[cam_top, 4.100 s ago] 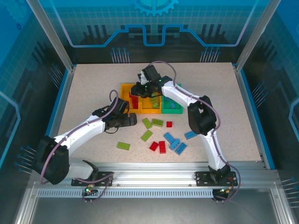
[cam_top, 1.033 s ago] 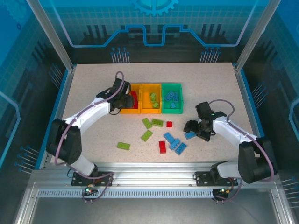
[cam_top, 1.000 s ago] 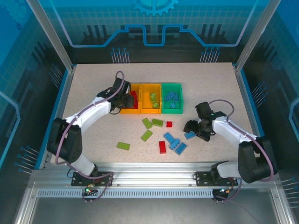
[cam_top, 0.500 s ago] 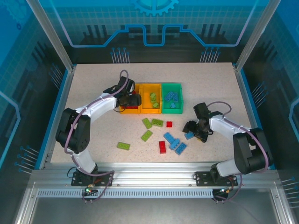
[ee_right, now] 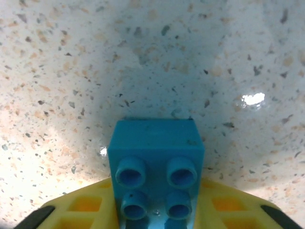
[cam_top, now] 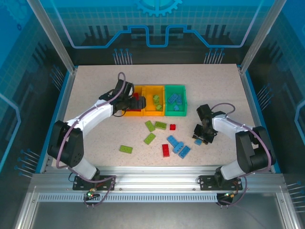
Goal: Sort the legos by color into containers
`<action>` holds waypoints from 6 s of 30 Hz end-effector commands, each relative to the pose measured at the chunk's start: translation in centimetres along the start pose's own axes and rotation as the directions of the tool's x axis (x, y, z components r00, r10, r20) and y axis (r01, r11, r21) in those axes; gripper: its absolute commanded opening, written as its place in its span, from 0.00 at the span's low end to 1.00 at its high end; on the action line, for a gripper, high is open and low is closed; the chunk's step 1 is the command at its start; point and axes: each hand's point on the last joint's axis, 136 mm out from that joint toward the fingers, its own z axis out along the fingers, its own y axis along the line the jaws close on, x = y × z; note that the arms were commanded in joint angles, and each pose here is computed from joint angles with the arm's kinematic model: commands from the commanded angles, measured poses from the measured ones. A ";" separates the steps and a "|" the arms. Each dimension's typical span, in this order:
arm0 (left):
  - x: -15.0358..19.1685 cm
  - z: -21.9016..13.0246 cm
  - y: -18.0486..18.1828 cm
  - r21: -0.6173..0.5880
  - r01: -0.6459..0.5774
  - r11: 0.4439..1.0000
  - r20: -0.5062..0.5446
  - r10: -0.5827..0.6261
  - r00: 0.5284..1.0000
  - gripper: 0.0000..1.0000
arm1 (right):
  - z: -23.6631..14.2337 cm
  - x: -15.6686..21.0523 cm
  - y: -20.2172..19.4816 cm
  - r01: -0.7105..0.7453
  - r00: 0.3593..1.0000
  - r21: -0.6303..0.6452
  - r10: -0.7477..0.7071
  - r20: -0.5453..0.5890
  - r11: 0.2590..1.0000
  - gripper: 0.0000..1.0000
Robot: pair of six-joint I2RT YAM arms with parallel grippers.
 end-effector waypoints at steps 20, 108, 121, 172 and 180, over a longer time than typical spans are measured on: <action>12.3 -3.4 5.4 -0.158 0.152 0.976 -0.139 -0.174 0.975 0.99 | -9.0 -11.2 20.5 0.450 0.873 -0.294 -0.345 0.346 0.843 0.25; -3.2 5.5 -7.5 0.035 0.364 0.931 -0.118 -0.358 0.926 0.45 | -9.4 -3.4 9.5 0.386 0.886 -0.234 -0.288 0.364 0.892 0.77; -3.1 1.8 -8.5 0.072 0.169 0.983 -0.019 -0.168 0.986 0.99 | -9.0 -3.2 8.9 0.410 0.871 -0.183 -0.324 0.368 0.894 0.78; 19.3 3.8 -6.4 0.137 -0.420 0.897 -0.389 0.439 0.810 0.35 | -8.4 -3.1 4.6 0.353 0.889 -0.140 -0.285 0.358 0.925 0.81; 13.8 0.4 -7.2 0.052 -0.402 0.914 -0.272 0.400 0.875 0.35 | -9.1 0.2 6.8 0.467 0.830 -0.146 -0.375 0.413 0.872 0.79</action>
